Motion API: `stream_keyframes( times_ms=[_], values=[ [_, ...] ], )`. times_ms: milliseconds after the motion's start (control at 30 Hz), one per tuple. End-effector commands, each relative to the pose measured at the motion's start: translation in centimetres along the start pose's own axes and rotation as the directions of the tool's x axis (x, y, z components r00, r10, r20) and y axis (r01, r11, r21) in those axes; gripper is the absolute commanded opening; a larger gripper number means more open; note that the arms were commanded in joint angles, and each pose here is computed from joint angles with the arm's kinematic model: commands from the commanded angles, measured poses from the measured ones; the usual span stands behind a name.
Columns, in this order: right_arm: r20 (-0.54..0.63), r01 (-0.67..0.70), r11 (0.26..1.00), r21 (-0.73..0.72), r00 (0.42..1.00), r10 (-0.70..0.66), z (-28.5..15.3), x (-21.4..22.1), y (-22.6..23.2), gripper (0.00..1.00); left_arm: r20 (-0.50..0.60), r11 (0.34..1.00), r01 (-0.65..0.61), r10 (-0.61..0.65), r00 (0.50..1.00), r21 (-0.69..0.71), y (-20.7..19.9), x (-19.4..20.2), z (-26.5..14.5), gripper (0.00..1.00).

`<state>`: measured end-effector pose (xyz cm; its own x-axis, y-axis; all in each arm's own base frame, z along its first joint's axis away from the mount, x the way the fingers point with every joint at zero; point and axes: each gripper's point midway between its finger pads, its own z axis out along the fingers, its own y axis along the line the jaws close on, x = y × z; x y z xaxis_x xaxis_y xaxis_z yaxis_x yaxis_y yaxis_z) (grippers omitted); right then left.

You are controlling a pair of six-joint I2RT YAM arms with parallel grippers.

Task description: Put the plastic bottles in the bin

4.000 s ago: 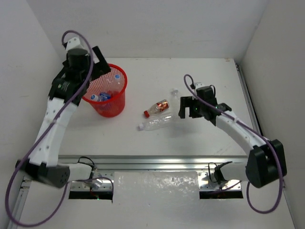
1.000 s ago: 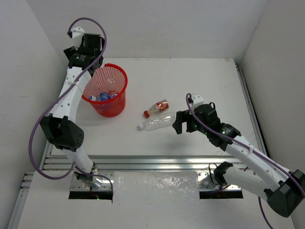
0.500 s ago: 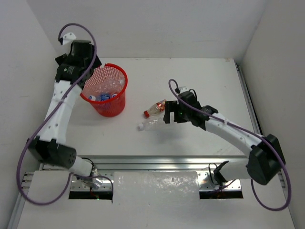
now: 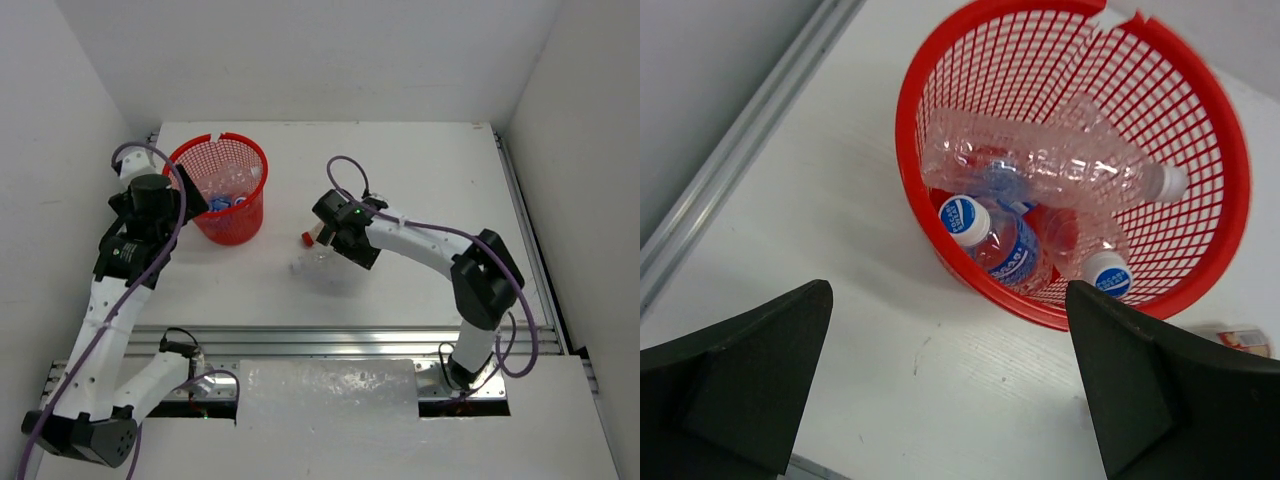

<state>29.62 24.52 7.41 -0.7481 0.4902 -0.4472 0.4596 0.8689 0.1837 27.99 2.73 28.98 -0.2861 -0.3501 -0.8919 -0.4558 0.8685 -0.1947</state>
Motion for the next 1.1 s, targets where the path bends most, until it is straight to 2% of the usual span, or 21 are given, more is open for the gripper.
stream_keyframes(
  times_ms=[0, 233, 300, 400, 433, 467, 533, 567, 600, 667, 700, 733, 767, 800, 833, 900, 933, 967, 1000, 1033, 1067],
  values=[
    [0.055, -0.163, 0.985, 0.063, 0.986, 0.159, -0.3, -0.9, 0.8, 0.99, 0.022, 0.999, 0.000, -0.001, 1.000, 0.054, -1.2, -0.1, 0.6, 1.00],
    [0.021, -0.182, 0.981, 0.064, 0.983, 0.181, 3.3, 0.9, 3.4, 0.99, -0.029, 0.995, -0.020, 0.023, 0.999, 0.096, -1.9, 2.5, 1.8, 1.00],
    [0.011, -0.186, 0.975, 0.119, 0.983, 0.186, 4.3, 1.8, 2.7, 0.98, -0.044, 0.993, -0.025, 0.030, 0.999, 0.114, -2.1, 3.2, 1.9, 1.00],
    [0.022, -0.211, 0.960, 0.184, 0.977, 0.211, 4.5, 3.5, 0.6, 0.90, -0.038, 0.992, -0.032, 0.036, 0.999, 0.119, -2.0, 3.1, 1.6, 1.00],
    [0.044, -0.253, 0.950, 0.185, 0.967, 0.250, 4.3, 3.6, 0.0, 0.86, -0.035, 0.991, -0.030, 0.035, 0.999, 0.130, -2.1, 3.0, 1.4, 1.00],
    [0.059, -0.265, 0.948, 0.174, 0.964, 0.259, 3.7, 4.0, -1.4, 0.75, -0.032, 0.990, -0.027, 0.032, 0.999, 0.139, -2.2, 2.9, 1.3, 1.00],
    [0.094, -0.274, 0.945, 0.179, 0.961, 0.261, 3.6, 5.0, -4.1, 0.64, -0.044, 0.981, -0.013, 0.022, 0.999, 0.195, -3.1, 3.0, 0.7, 1.00],
    [0.097, -0.300, 0.948, 0.107, 0.952, 0.291, 2.4, 4.4, -3.4, 0.53, -0.051, 0.974, -0.006, 0.019, 0.999, 0.226, -3.6, 3.1, 0.3, 1.00],
    [0.103, -0.299, 0.950, 0.093, 0.951, 0.290, 2.1, 4.2, -4.0, 0.48, -0.065, 0.964, 0.002, 0.016, 0.998, 0.264, -4.2, 3.3, 0.0, 1.00],
    [0.124, -0.221, 0.974, 0.041, 0.969, 0.214, 1.6, 3.7, -4.7, 0.35, -0.129, 0.913, 0.031, 0.024, 0.991, 0.408, -6.8, 4.5, -1.6, 1.00],
    [0.139, -0.189, 0.981, -0.038, 0.971, 0.192, 0.0, 2.7, -4.0, 0.33, -0.142, 0.880, 0.040, 0.031, 0.989, 0.472, -8.2, 4.7, -2.4, 0.99],
    [0.179, -0.059, 0.991, -0.119, 0.981, 0.079, -0.3, 2.0, -3.1, 0.32, -0.191, 0.806, 0.059, 0.068, 0.979, 0.589, -10.7, 5.9, -4.4, 1.00],
    [0.204, 0.013, 0.976, -0.216, 0.979, 0.032, -1.2, 1.5, -1.6, 0.32, -0.199, 0.766, 0.065, 0.083, 0.977, 0.639, -12.2, 6.1, -5.3, 1.00],
    [0.303, 0.286, 0.905, -0.315, 0.934, -0.190, -3.5, 0.5, -0.4, 0.30, -0.229, 0.700, 0.080, 0.121, 0.966, 0.710, -14.1, 7.0, -7.0, 1.00],
    [0.365, 0.403, 0.738, -0.541, 0.904, -0.225, -5.5, 1.8, 3.1, 0.26, -0.243, 0.605, 0.087, 0.181, 0.953, 0.791, -16.2, 8.0, -9.5, 1.00],
    [0.491, 0.582, 0.506, -0.637, 0.812, -0.317, -9.0, 3.0, 3.9, 0.19, -0.260, 0.467, 0.121, 0.246, 0.934, 0.876, -18.8, 9.0, -11.8, 1.00],
    [0.593, 0.682, 0.365, -0.634, 0.731, -0.337, -11.6, 3.2, 3.5, 0.21, -0.272, 0.362, 0.156, 0.296, 0.915, 0.919, -19.8, 9.8, -14.3, 1.00],
    [0.621, 0.709, 0.244, -0.662, 0.701, -0.351, -13.6, 4.3, 3.4, 0.20, -0.273, 0.321, 0.170, 0.312, 0.910, 0.932, -20.2, 10.1, -15.1, 1.00],
    [0.658, 0.733, 0.160, -0.661, 0.669, -0.346, -15.1, 4.7, 3.2, 0.19, -0.244, 0.255, 0.168, 0.303, 0.921, 0.952, -20.9, 9.5, -16.3, 1.00],
    [0.720, 0.765, 0.017, -0.644, 0.613, -0.327, -17.8, 5.5, 2.5, 0.19, -0.243, 0.178, 0.192, 0.331, 0.912, 0.965, -21.2, 10.0, -18.2, 1.00],
    [0.740, 0.771, -0.037, -0.636, 0.595, -0.315, -18.9, 5.8, 2.2, 0.19, -0.232, 0.124, 0.201, 0.341, 0.911, 0.972, -21.4, 10.1, -19.3, 1.00]
  ],
)
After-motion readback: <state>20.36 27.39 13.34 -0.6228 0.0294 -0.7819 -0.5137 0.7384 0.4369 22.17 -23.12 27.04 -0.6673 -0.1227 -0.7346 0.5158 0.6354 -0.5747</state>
